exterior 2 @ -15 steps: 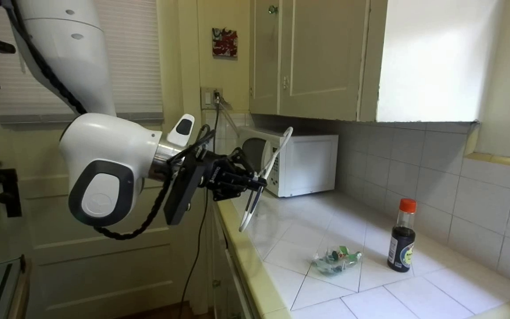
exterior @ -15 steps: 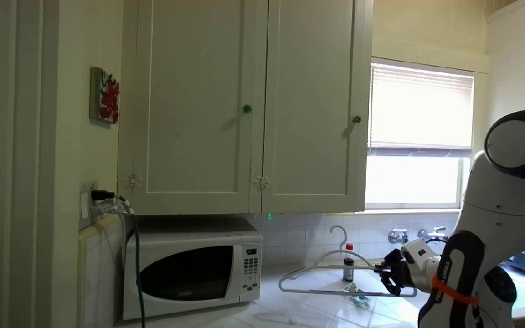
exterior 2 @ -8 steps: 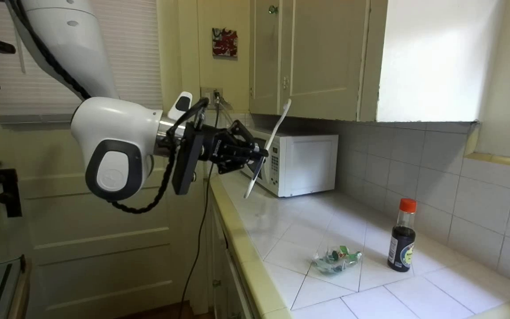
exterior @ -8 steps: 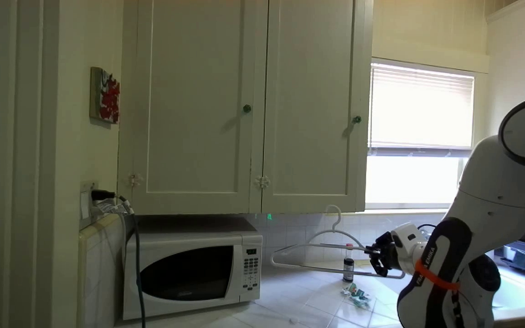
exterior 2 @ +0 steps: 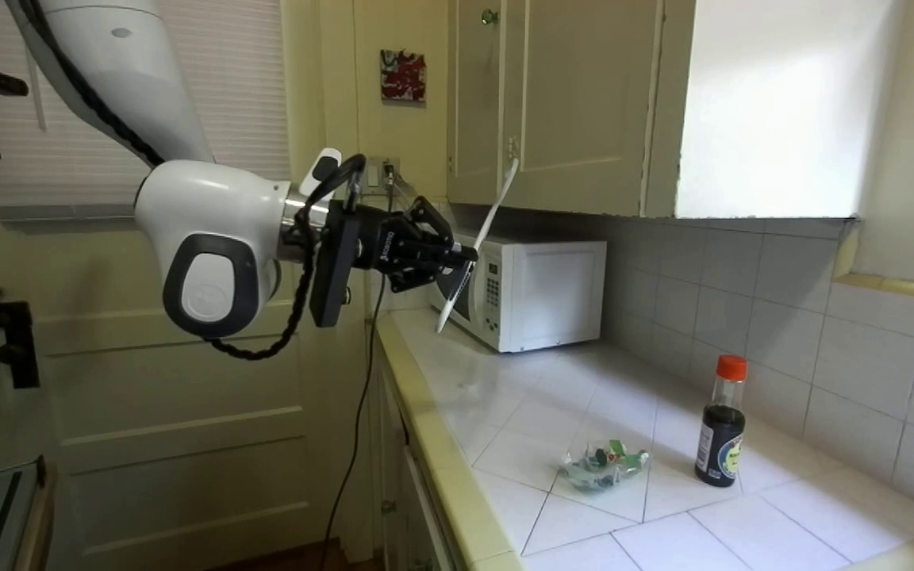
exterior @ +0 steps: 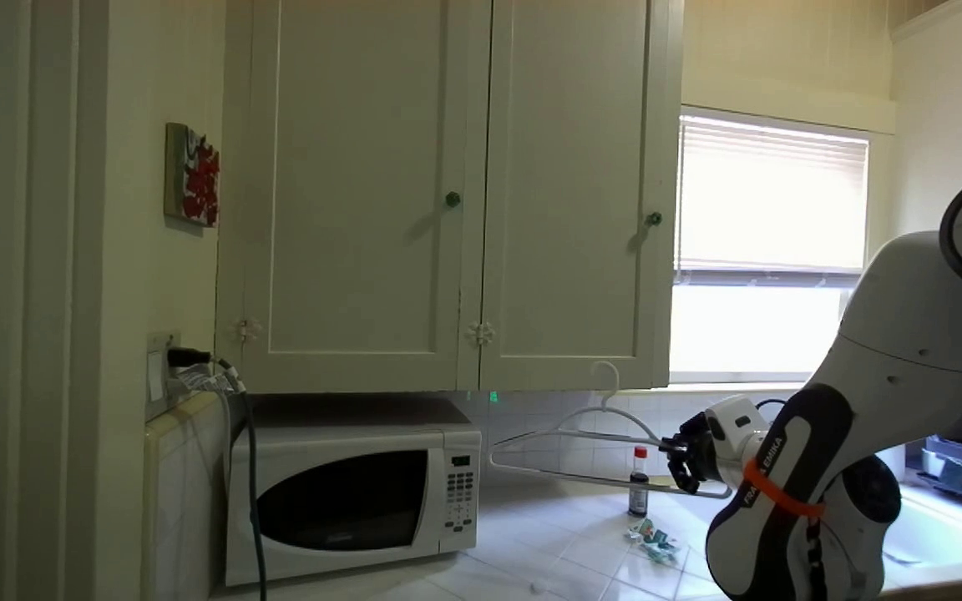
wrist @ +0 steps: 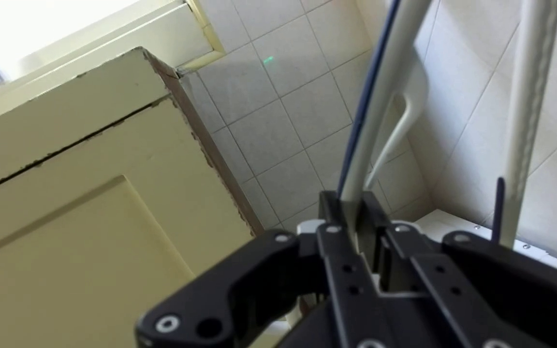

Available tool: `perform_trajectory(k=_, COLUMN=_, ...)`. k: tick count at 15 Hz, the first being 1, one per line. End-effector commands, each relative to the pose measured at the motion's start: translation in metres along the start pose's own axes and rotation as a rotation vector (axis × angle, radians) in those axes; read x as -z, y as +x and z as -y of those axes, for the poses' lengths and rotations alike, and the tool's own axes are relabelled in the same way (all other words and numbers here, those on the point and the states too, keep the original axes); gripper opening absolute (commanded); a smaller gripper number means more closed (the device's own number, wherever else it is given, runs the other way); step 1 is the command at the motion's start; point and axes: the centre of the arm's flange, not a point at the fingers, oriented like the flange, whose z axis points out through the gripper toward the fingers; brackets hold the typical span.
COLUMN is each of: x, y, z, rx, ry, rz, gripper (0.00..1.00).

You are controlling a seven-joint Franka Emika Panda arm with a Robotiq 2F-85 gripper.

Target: Hang the coat hanger on the cabinet's left door

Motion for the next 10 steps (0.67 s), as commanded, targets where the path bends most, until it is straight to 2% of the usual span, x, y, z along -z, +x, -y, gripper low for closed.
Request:
perform_trajectory(k=1, x=-0.008, y=0.002, z=-0.003, rx=0.015, ry=-0.014, rz=-0.008, gripper=0.03)
perform_trajectory(k=10, x=-0.006, y=0.088, z=-0.054, rx=0.134, ry=-0.173, rz=-0.221, gripper=0.03)
